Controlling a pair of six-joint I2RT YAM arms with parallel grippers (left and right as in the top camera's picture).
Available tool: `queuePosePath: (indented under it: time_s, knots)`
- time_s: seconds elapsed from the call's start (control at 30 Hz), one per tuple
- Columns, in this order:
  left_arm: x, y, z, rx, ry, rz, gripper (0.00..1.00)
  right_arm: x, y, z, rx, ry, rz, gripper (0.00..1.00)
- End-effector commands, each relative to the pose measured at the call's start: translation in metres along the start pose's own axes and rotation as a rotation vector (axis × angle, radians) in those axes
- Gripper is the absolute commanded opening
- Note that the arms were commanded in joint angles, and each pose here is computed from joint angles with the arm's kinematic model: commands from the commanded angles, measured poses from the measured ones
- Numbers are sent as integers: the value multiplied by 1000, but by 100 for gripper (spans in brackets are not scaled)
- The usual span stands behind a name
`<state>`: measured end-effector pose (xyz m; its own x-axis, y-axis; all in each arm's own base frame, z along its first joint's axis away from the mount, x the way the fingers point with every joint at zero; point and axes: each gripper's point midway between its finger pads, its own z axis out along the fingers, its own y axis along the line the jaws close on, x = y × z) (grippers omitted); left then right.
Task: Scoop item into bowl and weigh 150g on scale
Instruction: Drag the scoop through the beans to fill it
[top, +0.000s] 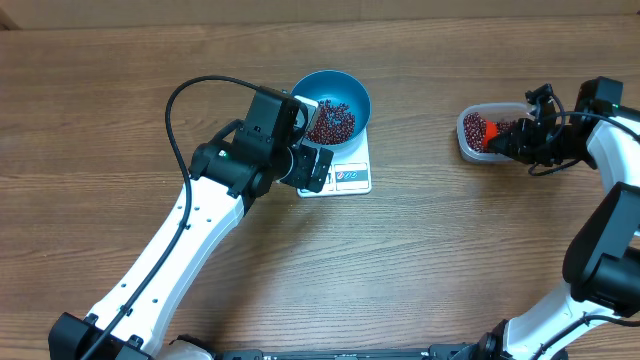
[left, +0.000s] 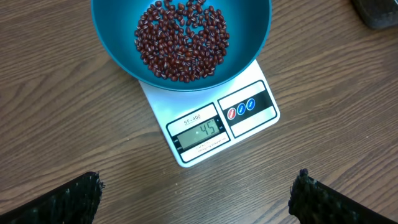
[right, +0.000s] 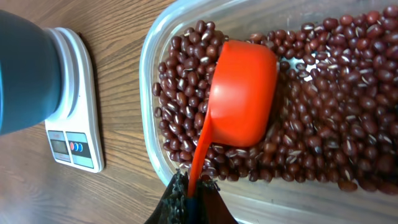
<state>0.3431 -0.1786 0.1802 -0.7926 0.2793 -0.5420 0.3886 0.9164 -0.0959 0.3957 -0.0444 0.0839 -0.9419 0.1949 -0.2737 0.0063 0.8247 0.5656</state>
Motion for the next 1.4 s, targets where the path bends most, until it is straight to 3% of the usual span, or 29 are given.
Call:
queuePosePath:
  time_s: [0.0,1.37]
  knots:
    - [-1,-2,-3,11,-8,19,100,3,9,2,-76,3,28,4]
    - [-1,-2,-3,11,-8,19,100,-6,-12,-41,-226,-131,191,4]
